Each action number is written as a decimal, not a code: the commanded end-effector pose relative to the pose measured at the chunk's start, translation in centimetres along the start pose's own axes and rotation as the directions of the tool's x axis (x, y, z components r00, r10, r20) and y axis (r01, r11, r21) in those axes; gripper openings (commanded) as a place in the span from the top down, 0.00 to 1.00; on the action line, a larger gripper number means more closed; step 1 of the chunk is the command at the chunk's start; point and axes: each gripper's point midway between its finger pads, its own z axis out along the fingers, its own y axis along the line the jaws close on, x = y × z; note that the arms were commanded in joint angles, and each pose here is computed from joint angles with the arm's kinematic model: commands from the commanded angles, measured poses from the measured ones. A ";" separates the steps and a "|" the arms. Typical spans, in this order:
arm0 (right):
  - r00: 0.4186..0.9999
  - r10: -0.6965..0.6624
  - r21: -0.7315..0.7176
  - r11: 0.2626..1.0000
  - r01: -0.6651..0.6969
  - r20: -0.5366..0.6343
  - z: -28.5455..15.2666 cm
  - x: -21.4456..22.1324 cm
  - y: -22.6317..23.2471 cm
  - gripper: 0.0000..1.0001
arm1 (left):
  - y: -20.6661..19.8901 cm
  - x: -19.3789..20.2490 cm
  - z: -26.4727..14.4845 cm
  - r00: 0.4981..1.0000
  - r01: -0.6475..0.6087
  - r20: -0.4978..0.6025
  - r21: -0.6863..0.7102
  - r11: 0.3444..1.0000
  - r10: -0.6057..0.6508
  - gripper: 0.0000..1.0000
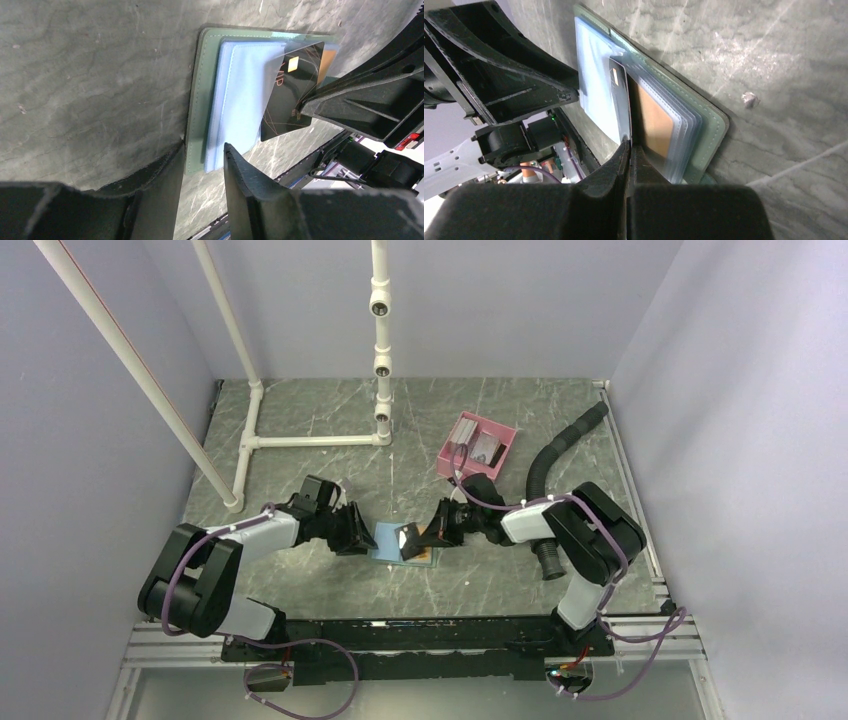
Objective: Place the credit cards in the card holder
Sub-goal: Insert the credit card into the card holder.
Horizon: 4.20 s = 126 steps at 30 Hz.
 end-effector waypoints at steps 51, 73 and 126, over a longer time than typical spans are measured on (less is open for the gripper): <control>0.871 -0.474 0.294 0.821 0.489 -0.126 3.1 0.7 1.4 0.52 | 1.6 2.1 0.1 0.999 0.029 -0.030 -0.031 0.999 -0.030 0.71; 0.857 -0.506 0.310 0.803 0.509 -0.097 2.3 0.1 3.8 0.43 | 1.2 1.7 -0.7 1.000 0.001 -0.027 -0.044 0.999 -0.002 0.69; 0.899 -0.425 0.347 0.832 0.434 -0.106 3.2 0.9 -0.8 0.98 | -4.0 0.6 0.3 0.992 0.130 -0.029 0.235 0.963 -0.127 0.48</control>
